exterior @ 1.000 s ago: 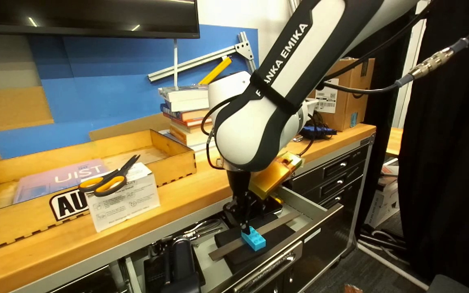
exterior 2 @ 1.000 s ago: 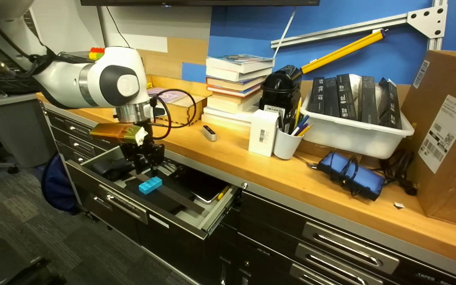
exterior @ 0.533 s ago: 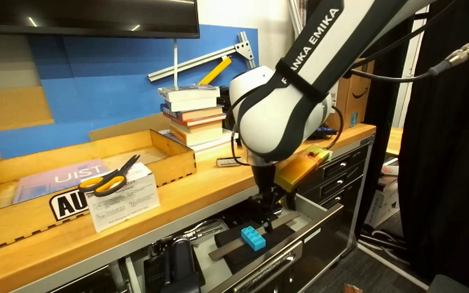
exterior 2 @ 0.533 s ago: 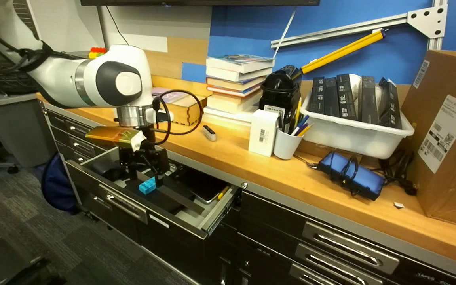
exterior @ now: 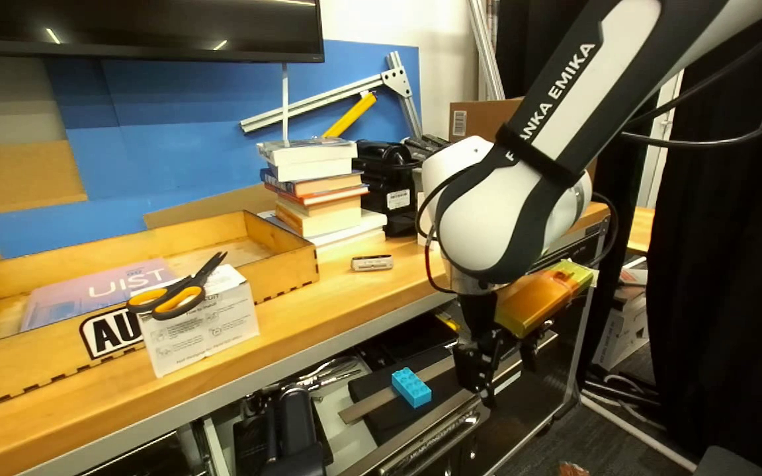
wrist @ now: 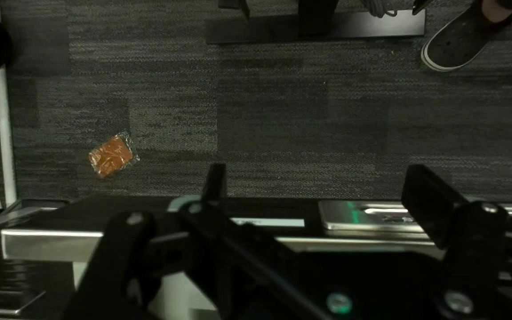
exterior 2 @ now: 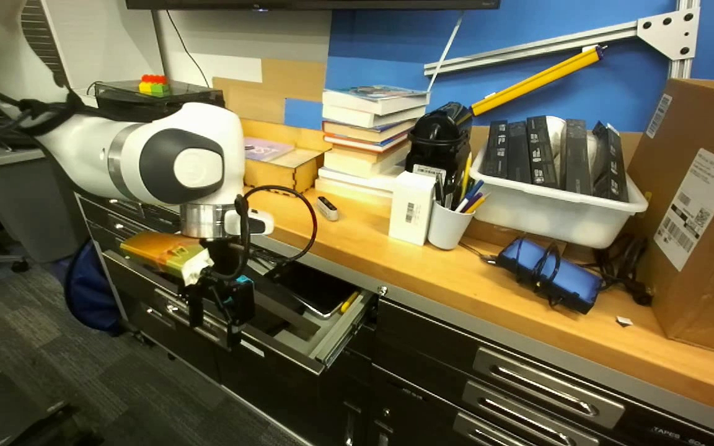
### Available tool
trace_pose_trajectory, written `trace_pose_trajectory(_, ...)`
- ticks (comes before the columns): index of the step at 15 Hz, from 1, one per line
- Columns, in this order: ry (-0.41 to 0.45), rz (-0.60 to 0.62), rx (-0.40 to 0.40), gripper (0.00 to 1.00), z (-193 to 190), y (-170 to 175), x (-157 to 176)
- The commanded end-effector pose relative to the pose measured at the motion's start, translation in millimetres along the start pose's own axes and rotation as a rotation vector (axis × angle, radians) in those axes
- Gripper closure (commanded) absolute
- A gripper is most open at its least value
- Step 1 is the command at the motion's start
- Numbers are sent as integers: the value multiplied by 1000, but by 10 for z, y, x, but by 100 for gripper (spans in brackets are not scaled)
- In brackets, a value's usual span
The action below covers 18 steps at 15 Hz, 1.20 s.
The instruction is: Put the blue block inside the open drawer and push the drawer closed
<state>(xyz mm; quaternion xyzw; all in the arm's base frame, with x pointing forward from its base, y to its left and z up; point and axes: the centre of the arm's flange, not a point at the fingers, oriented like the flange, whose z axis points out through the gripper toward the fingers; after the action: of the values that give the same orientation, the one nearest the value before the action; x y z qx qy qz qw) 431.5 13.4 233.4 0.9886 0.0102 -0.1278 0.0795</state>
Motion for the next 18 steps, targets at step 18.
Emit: trace_pose_trajectory(18, 365, 497, 5, 0, -646, -744, 1348)
